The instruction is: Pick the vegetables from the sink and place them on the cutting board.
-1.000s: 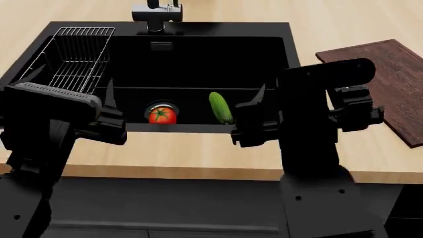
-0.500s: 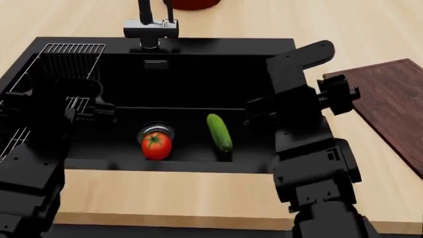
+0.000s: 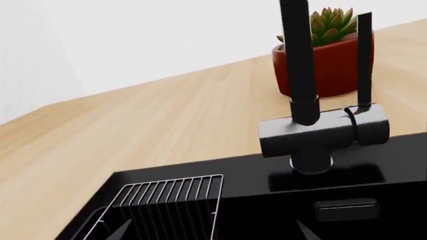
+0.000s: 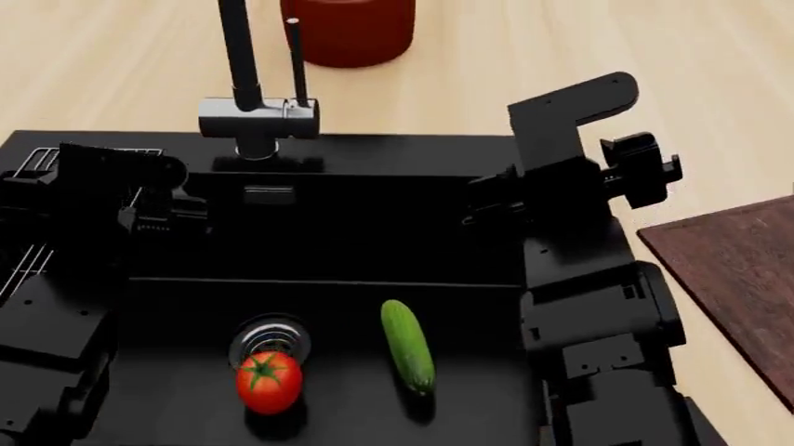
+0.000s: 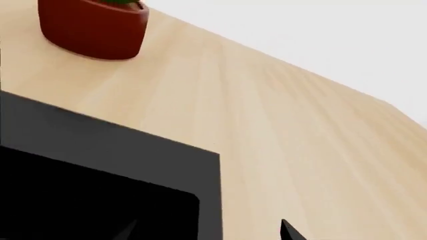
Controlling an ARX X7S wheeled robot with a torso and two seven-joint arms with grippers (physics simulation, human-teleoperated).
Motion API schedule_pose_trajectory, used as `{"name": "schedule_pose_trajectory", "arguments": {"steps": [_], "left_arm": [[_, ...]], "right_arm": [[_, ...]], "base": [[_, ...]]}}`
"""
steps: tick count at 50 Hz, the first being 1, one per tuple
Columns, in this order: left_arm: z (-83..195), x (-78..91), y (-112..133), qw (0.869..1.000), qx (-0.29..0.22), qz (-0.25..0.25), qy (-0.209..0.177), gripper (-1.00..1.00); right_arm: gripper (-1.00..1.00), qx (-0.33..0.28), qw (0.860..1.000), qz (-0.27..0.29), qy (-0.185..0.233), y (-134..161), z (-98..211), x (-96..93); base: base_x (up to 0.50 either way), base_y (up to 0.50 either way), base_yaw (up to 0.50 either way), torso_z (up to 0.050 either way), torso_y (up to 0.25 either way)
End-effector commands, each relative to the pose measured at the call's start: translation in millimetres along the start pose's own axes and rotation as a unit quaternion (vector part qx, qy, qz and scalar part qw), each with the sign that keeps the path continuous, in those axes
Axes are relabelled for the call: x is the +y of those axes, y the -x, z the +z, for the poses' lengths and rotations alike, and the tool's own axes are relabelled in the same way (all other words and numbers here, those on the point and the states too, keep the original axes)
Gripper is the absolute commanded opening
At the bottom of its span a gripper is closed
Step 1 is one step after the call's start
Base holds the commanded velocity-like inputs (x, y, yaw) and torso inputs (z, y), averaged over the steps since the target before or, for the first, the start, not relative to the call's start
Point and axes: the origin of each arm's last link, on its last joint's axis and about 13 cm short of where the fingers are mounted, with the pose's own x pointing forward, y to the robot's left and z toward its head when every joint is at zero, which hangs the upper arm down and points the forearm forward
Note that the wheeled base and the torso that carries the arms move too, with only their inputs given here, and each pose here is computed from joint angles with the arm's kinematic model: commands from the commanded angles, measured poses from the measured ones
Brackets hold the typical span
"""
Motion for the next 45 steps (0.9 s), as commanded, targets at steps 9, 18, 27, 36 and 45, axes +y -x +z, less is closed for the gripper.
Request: {"name": "schedule_pose_trajectory", "arguments": {"steps": [9,18,27,36,45], "left_arm": [[-2.2,-1.5,0.8,0.999,-0.010,-0.018,0.029,1.00],[-5.4,-2.5,2.1,0.999,-0.019,-0.029,0.017,1.00],[-5.2,-4.0,2.3,0.999,-0.021,-0.036,0.004,1.00],[-2.1,-4.4,2.0,0.998,-0.035,-0.049,-0.013,1.00],[5.4,-4.7,11.0,0.988,-0.033,-0.123,-0.087,1.00]], "right_arm": [[1.00,0.008,1.000,-0.010,-0.027,0.2,-7.9,-0.6],[1.00,0.004,1.000,-0.012,-0.021,0.1,-8.1,0.7],[1.00,-0.001,1.000,-0.009,-0.024,-0.1,-7.8,0.8],[1.00,-0.010,1.000,0.023,0.003,-0.6,8.1,-2.3],[1.00,0.041,0.981,0.150,0.117,23.1,37.1,-5.9]], "base": [[0.26,0.00,0.00,0.000,0.002],[0.27,0.00,0.00,0.000,0.000],[0.00,0.00,0.00,-0.001,-0.211],[0.00,0.00,0.00,0.000,-0.172],[0.00,0.00,0.00,0.000,0.000]]}}
